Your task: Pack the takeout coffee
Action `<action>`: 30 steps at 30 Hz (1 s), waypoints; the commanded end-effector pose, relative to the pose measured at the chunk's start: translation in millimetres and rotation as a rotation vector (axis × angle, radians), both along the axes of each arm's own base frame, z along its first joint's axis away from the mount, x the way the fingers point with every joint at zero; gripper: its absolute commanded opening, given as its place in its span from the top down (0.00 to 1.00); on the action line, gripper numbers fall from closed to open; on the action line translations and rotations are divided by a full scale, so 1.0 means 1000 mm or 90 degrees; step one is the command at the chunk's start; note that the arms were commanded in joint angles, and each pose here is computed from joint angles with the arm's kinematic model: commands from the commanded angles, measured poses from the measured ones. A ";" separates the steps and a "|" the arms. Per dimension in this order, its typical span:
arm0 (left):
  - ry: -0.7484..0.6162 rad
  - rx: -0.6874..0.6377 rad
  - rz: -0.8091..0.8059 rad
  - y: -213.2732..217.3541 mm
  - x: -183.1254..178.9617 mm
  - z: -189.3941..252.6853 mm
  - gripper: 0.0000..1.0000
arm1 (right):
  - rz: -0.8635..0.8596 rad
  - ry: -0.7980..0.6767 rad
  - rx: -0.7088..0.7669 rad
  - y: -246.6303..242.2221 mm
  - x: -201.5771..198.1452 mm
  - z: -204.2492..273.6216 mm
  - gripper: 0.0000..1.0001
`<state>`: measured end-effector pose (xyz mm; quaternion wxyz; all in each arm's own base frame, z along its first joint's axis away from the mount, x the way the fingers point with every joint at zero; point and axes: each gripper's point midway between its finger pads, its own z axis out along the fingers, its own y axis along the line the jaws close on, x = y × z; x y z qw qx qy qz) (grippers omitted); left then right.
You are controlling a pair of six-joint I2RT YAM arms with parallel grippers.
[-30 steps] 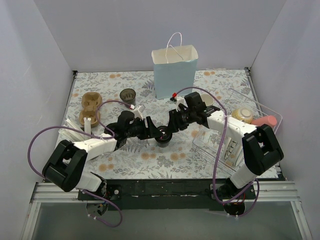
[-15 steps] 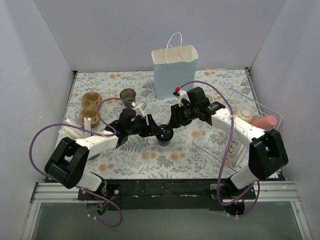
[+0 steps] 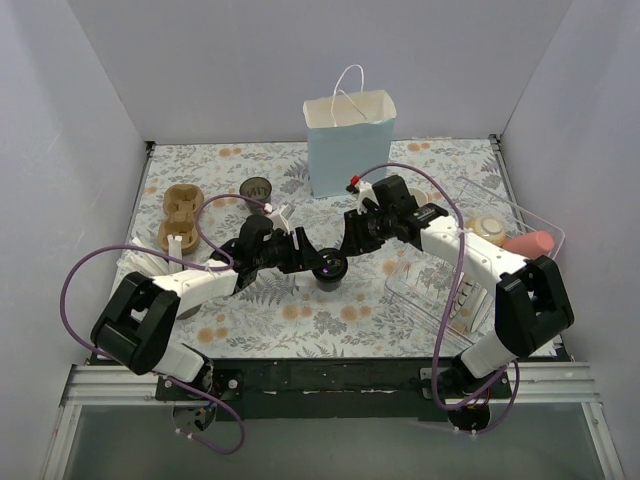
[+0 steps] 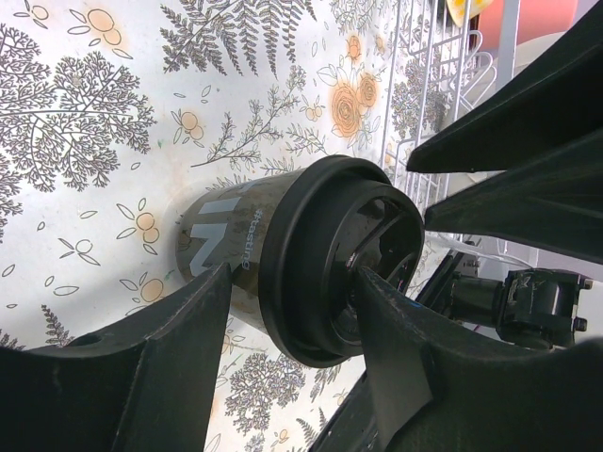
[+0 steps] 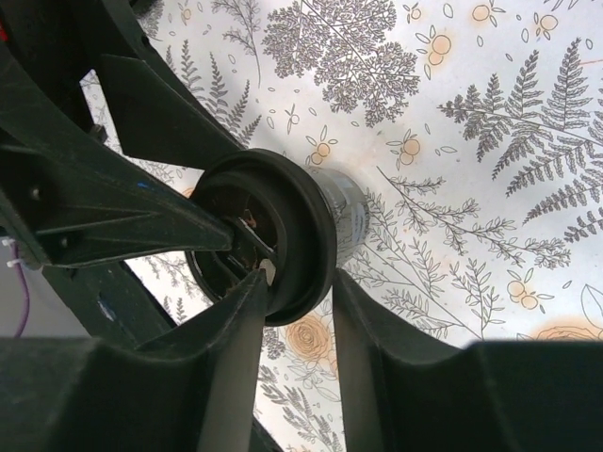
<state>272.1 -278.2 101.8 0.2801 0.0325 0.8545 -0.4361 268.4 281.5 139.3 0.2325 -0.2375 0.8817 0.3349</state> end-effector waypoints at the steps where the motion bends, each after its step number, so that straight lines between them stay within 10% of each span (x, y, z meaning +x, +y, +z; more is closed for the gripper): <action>1: 0.060 0.095 0.020 0.022 -0.013 -0.047 0.48 | -0.009 0.010 -0.015 -0.003 0.001 -0.016 0.61; 30: 0.065 0.104 0.023 0.026 -0.017 -0.052 0.48 | -0.045 -0.030 -0.031 -0.011 0.012 0.004 0.62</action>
